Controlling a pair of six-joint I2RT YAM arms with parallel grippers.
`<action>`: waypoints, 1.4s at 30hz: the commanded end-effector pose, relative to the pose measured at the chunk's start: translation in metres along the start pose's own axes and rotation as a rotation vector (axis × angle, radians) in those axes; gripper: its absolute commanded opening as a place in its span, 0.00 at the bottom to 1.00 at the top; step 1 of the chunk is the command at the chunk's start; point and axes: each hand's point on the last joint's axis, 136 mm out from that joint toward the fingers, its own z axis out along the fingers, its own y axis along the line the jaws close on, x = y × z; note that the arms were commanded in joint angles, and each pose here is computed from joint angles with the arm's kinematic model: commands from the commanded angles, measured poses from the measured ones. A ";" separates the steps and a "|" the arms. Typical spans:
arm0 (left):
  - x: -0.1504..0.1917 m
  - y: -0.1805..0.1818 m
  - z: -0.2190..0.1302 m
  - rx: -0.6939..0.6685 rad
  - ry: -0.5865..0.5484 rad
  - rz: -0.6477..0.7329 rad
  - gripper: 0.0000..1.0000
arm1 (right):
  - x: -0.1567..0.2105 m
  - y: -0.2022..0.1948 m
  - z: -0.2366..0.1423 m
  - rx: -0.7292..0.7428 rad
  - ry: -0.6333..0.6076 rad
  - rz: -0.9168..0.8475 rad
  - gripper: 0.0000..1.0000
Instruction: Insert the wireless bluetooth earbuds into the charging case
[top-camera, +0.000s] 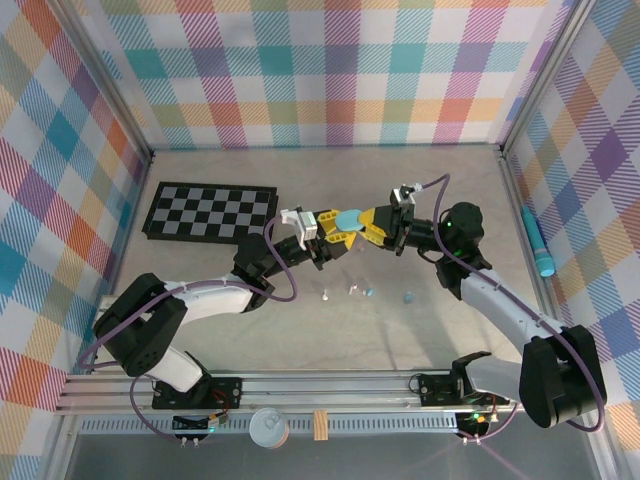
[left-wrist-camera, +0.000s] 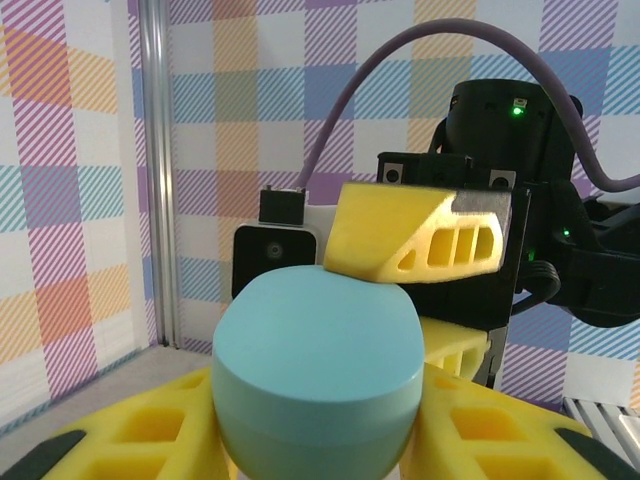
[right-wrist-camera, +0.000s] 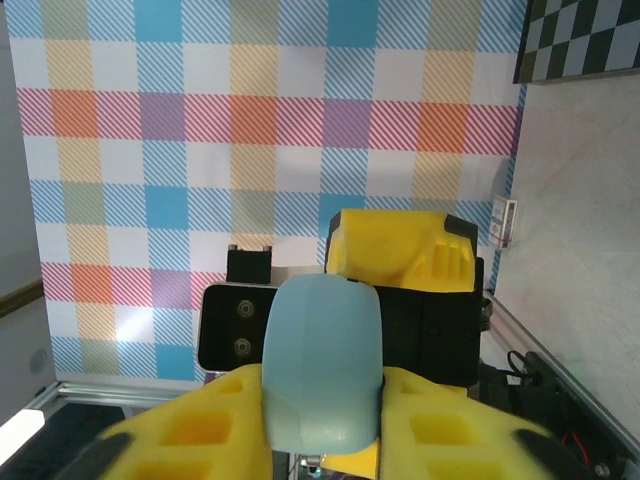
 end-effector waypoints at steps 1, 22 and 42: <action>-0.021 -0.010 0.003 0.062 -0.064 0.026 0.31 | -0.002 -0.002 0.000 0.016 -0.026 -0.031 0.47; 0.012 -0.009 -0.044 0.132 0.128 -0.043 0.32 | -0.001 -0.007 -0.033 0.613 0.045 -1.041 0.97; 0.003 -0.029 -0.048 0.268 0.161 -0.084 0.32 | 0.023 -0.002 0.022 0.470 0.288 -1.547 0.99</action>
